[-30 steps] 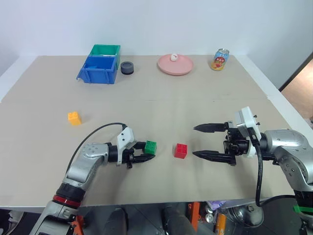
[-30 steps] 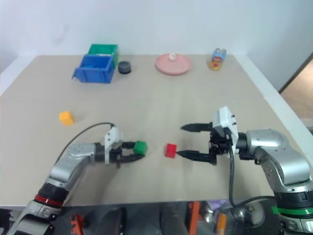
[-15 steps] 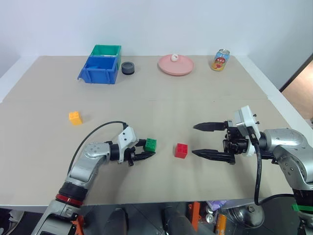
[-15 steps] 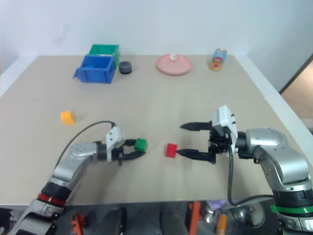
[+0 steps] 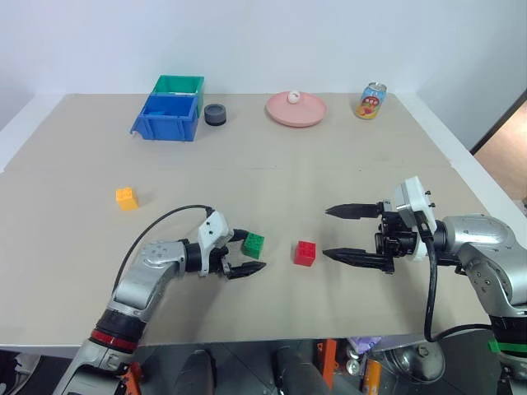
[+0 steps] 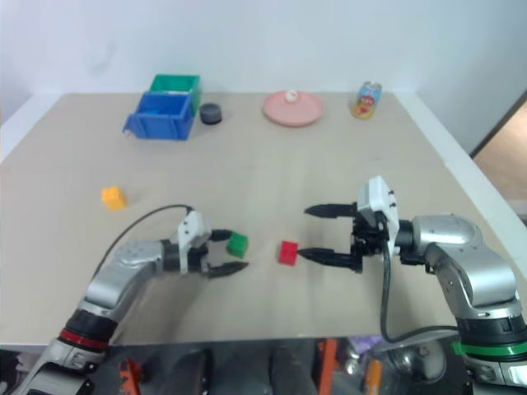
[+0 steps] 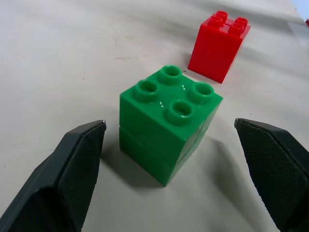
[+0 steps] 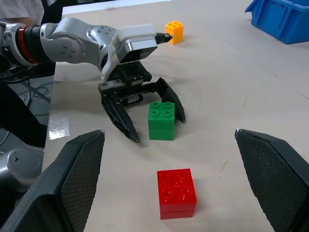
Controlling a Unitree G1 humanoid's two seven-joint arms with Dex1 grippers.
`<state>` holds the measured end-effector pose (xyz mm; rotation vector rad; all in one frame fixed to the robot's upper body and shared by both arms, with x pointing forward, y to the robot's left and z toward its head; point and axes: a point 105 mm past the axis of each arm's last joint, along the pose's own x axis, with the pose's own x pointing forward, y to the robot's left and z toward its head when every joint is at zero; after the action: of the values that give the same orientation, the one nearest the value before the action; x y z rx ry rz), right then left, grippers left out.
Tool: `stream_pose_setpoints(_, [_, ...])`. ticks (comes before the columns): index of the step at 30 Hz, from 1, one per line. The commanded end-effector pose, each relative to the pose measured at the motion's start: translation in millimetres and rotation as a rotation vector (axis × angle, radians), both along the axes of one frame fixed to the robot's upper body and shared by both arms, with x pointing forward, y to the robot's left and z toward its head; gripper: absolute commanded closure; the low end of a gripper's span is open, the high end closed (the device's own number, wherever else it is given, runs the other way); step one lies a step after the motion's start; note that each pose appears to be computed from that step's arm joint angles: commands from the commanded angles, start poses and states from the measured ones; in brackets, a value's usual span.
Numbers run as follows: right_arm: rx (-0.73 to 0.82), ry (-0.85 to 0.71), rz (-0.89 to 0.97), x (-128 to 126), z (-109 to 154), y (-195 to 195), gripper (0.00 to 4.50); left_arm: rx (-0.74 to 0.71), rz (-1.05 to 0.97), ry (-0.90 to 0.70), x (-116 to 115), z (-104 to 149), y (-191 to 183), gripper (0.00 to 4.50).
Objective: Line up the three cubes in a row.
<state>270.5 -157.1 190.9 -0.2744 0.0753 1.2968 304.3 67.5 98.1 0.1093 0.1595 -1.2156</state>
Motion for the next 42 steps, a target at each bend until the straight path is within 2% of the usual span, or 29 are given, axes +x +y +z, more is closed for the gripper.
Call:
stream_pose_setpoints(1, [0.011,-0.029,0.03,-2,8,4,0.0,-0.063,0.012,-0.033,-1,26,8,0.02])
stream_pose_setpoints(11, [0.018,-0.038,0.037,-1,13,3,0.0,-0.184,0.03,0.014,-18,70,34,0.02])
stream_pose_setpoints(15, [0.027,-0.045,0.036,0,13,5,0.0,-0.288,0.238,-0.036,7,96,55,0.02])
stream_pose_setpoints(18, [0.061,-0.048,0.052,-2,15,13,0.0,-0.331,0.532,-0.075,31,102,90,0.02])
stream_pose_setpoints(22, [0.098,-0.043,0.086,-6,17,31,0.0,-0.231,0.775,-0.065,31,72,129,0.02])
stream_pose_setpoints(26, [0.107,-0.04,0.123,-8,16,40,0.0,-0.168,0.924,0.011,12,39,151,0.02])
stream_pose_setpoints(32, [0.104,-0.03,0.144,-7,14,43,0.0,-0.121,1.152,0.002,-9,19,169,0.02])
stream_pose_setpoints(36, [0.1,-0.029,0.152,-5,13,44,0.0,-0.119,1.304,0.047,-8,7,183,0.02])
stream_pose_setpoints(42, [0.096,-0.032,0.155,-5,11,46,0.0,-0.113,1.4,0.075,17,-4,192,0.02])
